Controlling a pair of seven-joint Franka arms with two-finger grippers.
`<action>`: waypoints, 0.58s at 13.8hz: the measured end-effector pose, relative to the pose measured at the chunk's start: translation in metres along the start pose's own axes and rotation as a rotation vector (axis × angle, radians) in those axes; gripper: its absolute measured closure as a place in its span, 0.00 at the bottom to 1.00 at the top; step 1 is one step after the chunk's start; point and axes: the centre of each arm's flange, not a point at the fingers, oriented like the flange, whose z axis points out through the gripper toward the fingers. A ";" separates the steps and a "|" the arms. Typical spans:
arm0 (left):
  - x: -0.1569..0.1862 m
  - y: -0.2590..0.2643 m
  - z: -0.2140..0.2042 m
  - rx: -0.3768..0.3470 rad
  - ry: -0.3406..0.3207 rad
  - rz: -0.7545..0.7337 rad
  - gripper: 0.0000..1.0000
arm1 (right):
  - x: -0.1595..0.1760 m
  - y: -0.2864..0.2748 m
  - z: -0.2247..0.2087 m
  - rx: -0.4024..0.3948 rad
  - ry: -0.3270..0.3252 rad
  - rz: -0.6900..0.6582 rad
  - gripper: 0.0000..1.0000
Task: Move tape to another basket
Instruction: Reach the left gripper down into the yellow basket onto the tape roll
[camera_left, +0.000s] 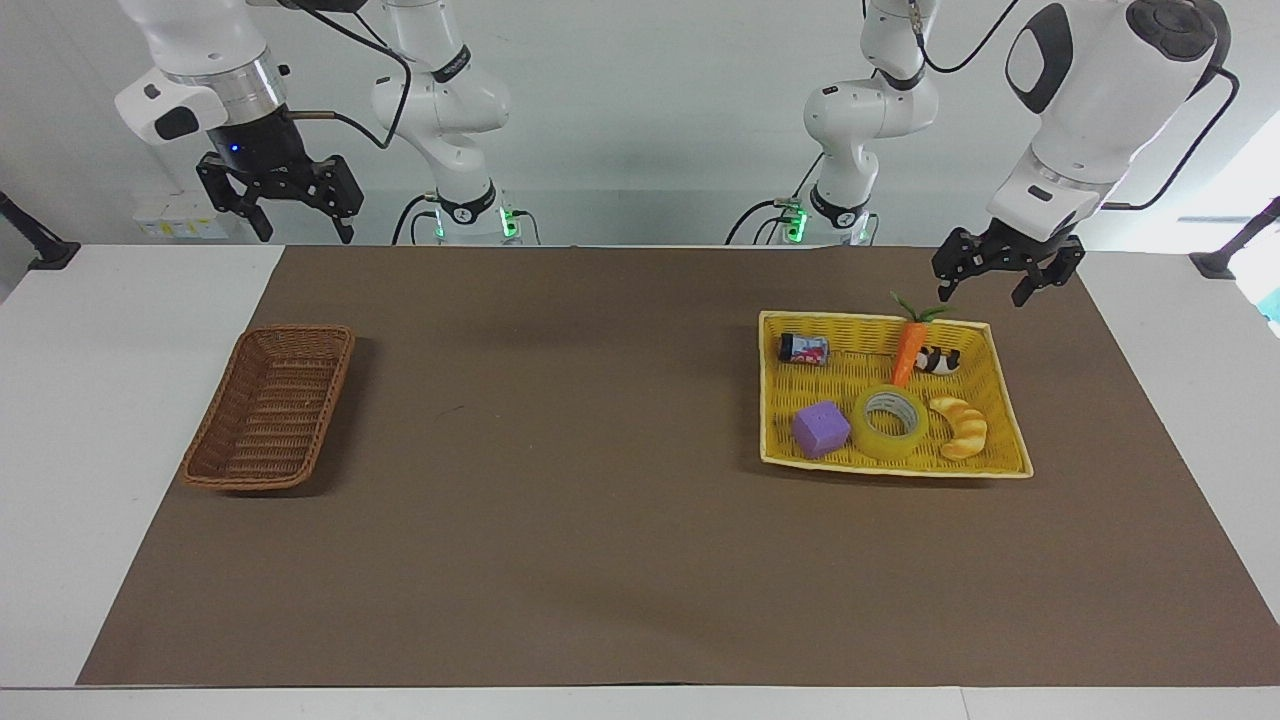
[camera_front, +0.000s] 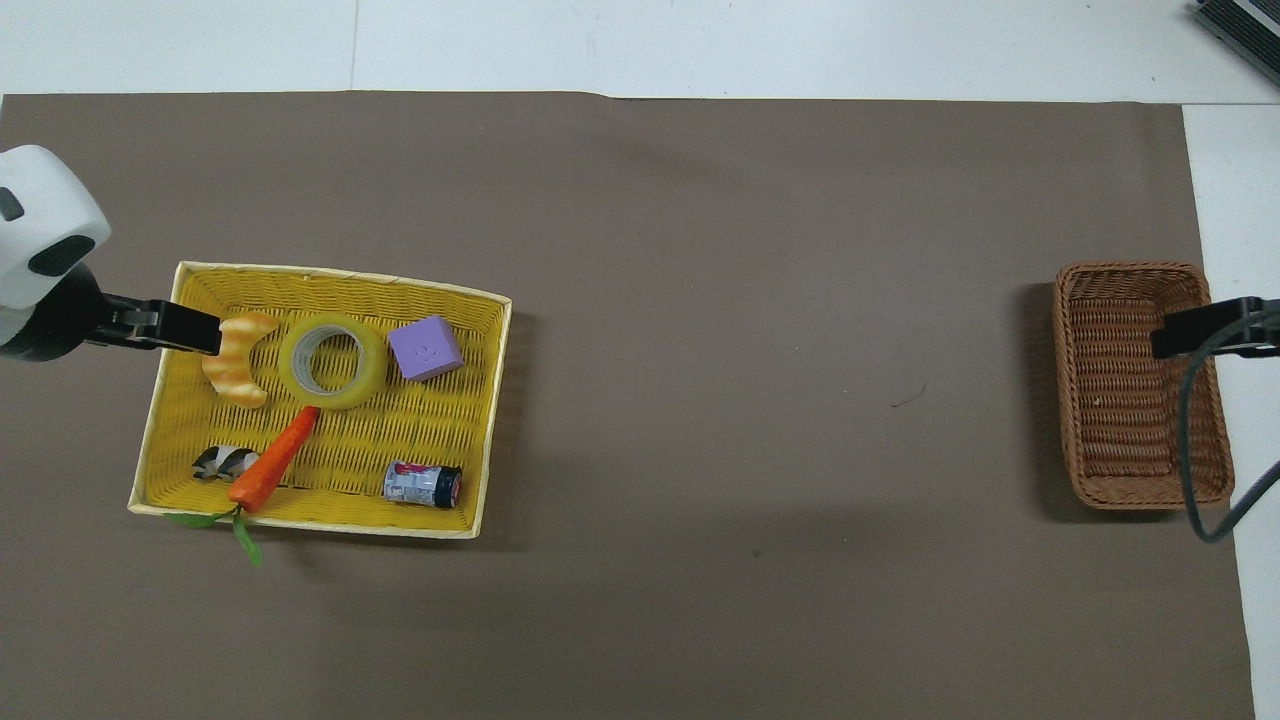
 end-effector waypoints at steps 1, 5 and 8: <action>0.000 0.001 0.004 -0.009 0.000 -0.001 0.00 | 0.000 0.000 0.000 0.000 0.000 0.000 0.00; 0.001 0.001 0.029 -0.016 0.003 0.008 0.00 | 0.000 0.000 0.001 0.000 -0.001 0.000 0.00; 0.001 0.000 0.063 -0.016 0.005 0.031 0.00 | 0.000 0.000 0.001 0.000 -0.001 0.000 0.00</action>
